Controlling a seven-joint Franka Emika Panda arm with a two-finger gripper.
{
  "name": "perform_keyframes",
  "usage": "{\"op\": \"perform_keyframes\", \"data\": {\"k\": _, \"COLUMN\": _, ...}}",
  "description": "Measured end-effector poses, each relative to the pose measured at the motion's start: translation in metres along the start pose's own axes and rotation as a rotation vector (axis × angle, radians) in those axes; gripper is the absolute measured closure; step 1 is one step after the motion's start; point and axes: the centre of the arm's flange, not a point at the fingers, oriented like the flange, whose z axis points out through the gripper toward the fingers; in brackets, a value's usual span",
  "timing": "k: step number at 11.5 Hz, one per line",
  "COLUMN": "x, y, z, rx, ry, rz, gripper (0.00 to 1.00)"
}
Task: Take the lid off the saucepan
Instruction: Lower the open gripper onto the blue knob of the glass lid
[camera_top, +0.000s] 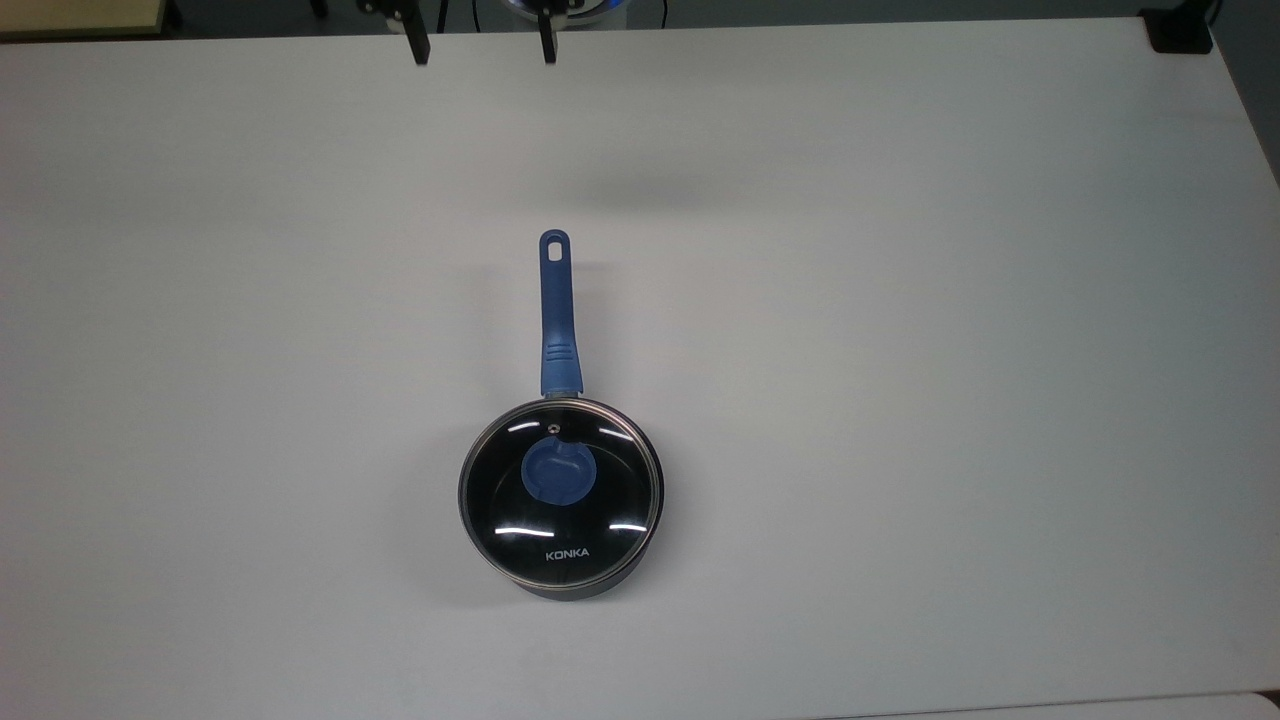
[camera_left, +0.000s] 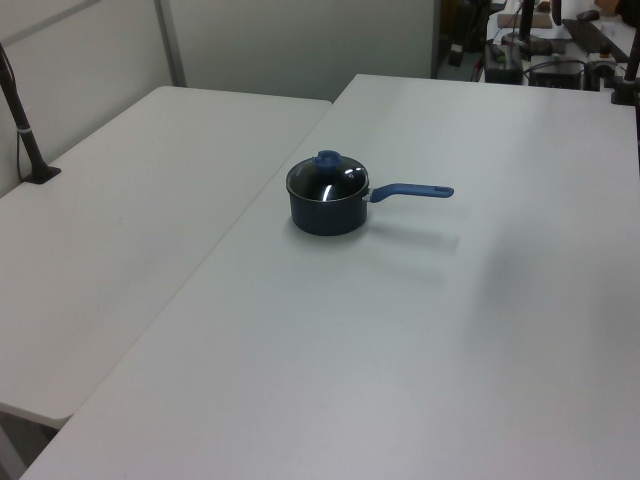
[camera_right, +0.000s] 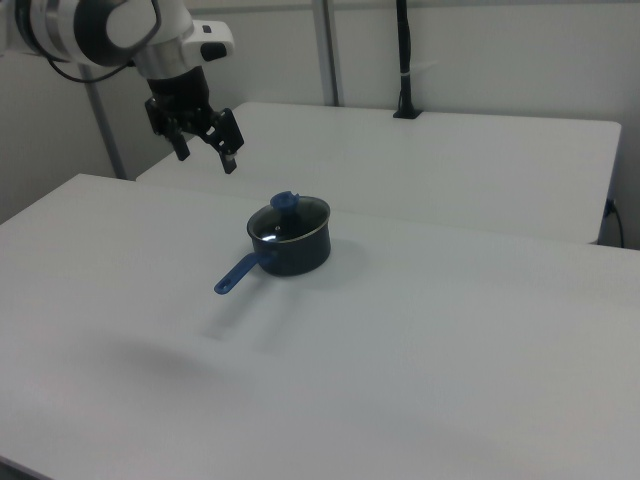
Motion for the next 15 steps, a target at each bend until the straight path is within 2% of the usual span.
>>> {"op": "perform_keyframes", "data": {"k": 1, "x": 0.008, "y": -0.002, "z": 0.007, "rx": -0.007, "ry": 0.032, "rz": 0.029, "gripper": 0.00}}
{"op": "perform_keyframes", "data": {"k": 4, "x": 0.042, "y": -0.010, "z": 0.050, "rx": -0.021, "ry": 0.124, "rz": 0.201, "gripper": 0.00}}
{"op": "perform_keyframes", "data": {"k": 7, "x": 0.076, "y": -0.032, "z": 0.108, "rx": -0.069, "ry": 0.202, "rz": 0.333, "gripper": 0.00}}
{"op": "perform_keyframes", "data": {"k": 10, "x": 0.106, "y": -0.046, "z": 0.147, "rx": -0.044, "ry": 0.277, "rz": 0.489, "gripper": 0.00}}
{"op": "perform_keyframes", "data": {"k": 13, "x": 0.122, "y": -0.060, "z": 0.179, "rx": -0.050, "ry": 0.374, "rz": 0.635, "gripper": 0.00}}
{"op": "perform_keyframes", "data": {"k": 15, "x": 0.128, "y": -0.070, "z": 0.201, "rx": -0.086, "ry": 0.398, "rz": 0.660, "gripper": 0.00}}
